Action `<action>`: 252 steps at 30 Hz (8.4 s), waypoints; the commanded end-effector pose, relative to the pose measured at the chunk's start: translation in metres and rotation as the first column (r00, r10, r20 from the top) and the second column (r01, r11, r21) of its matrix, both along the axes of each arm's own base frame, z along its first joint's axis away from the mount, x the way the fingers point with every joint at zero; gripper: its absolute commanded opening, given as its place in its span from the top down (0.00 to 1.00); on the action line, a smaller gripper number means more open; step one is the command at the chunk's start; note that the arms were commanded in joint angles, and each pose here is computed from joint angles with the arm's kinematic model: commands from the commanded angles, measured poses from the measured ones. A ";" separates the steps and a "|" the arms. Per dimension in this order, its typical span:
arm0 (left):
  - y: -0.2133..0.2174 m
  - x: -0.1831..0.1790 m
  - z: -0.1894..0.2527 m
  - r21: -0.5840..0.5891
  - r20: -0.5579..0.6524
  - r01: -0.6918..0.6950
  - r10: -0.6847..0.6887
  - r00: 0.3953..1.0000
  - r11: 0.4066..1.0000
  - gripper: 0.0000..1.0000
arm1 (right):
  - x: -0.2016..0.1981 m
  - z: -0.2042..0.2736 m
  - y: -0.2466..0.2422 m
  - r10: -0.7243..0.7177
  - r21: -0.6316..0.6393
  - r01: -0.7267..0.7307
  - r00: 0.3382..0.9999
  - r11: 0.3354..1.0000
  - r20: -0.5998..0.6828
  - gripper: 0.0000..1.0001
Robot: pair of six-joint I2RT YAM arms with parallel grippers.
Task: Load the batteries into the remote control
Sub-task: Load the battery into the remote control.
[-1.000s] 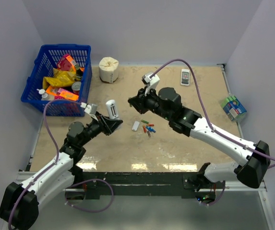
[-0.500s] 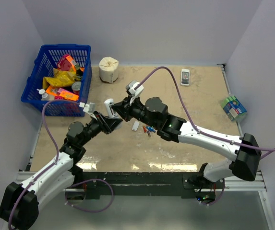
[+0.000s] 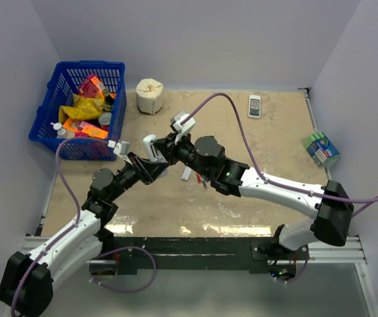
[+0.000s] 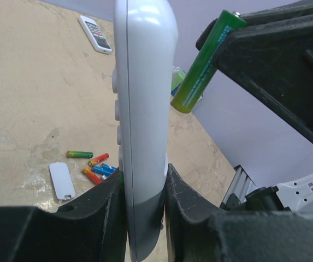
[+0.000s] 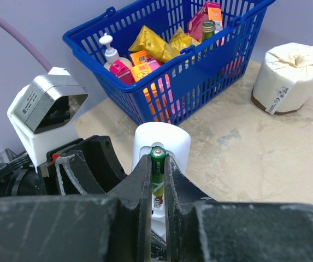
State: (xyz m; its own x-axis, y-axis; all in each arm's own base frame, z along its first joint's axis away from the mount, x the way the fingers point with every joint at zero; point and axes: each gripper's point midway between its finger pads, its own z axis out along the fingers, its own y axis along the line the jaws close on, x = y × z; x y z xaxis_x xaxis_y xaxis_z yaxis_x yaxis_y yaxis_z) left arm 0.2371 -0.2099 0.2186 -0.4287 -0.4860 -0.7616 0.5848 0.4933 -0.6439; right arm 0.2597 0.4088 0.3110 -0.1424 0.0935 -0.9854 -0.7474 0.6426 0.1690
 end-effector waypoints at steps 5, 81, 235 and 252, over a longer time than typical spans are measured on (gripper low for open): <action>-0.002 -0.001 0.043 -0.054 0.121 0.013 -0.006 0.993 0.998 1.00 | 0.006 0.024 0.011 -0.004 0.057 0.001 0.999 0.998 0.055 1.00; -0.003 0.009 0.014 -0.078 -0.042 -0.040 0.037 0.998 0.996 1.00 | 0.035 -0.053 -0.008 -0.247 0.028 0.250 0.965 0.968 -0.087 0.74; -0.028 -0.009 0.038 -0.052 0.080 0.166 -0.161 0.984 0.985 1.00 | 0.009 0.022 -0.039 0.507 -0.381 -0.362 0.756 0.851 0.414 0.59; -0.027 -0.009 0.040 -0.048 0.090 0.166 -0.162 0.983 0.985 1.00 | 0.003 0.000 -0.029 0.572 -0.387 -0.443 0.746 0.809 0.340 0.74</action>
